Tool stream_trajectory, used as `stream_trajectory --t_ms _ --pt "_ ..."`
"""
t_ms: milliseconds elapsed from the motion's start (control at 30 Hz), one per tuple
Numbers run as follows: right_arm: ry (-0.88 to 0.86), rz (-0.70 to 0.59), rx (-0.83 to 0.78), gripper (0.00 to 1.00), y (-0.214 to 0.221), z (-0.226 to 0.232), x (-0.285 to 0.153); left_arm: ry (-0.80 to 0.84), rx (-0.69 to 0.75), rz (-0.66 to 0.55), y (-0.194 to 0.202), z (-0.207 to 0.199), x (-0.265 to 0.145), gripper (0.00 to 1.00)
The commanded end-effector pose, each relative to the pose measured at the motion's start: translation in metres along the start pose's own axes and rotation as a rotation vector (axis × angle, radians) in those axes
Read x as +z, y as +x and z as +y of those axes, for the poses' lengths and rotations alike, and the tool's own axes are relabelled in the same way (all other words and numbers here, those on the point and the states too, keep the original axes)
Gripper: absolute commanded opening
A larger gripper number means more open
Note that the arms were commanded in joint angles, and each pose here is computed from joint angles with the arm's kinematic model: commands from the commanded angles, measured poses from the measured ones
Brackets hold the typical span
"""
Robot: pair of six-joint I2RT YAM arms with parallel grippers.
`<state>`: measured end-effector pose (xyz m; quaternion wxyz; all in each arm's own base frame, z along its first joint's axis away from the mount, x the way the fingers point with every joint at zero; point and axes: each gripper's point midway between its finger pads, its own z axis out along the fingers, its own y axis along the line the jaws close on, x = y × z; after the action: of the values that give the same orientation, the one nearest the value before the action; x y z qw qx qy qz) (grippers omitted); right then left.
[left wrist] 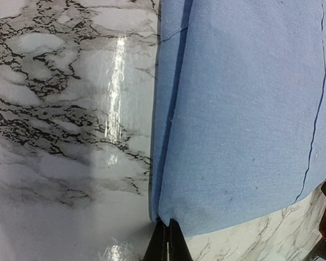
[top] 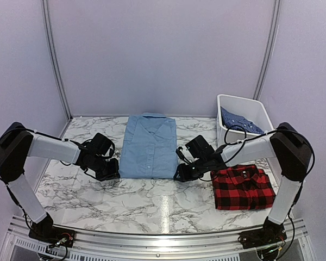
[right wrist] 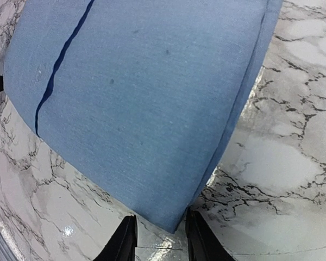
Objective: Fold and stack the long sleeve shirts
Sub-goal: Pick up the 2/3-rectangle-folded shirt from the center of the board.
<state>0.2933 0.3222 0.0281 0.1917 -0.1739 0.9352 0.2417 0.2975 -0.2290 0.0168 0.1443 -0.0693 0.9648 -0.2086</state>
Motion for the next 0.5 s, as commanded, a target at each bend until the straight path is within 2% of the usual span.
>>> stream_trajectory --t_ms 0,300,467 --pt "0.073 0.037 -0.023 0.33 0.0176 -0.0136 -0.0027 -0.015 -0.003 0.023 0.0045 0.0023 0.0062 0.0" --pt "0.077 0.028 -0.049 0.33 0.0146 -0.0107 0.0007 -0.014 -0.005 0.02 0.0038 0.0018 0.0058 0.0" --pt "0.077 0.031 -0.058 0.28 0.016 -0.0073 0.0034 -0.013 -0.005 0.02 0.004 0.0017 0.0053 0.0"
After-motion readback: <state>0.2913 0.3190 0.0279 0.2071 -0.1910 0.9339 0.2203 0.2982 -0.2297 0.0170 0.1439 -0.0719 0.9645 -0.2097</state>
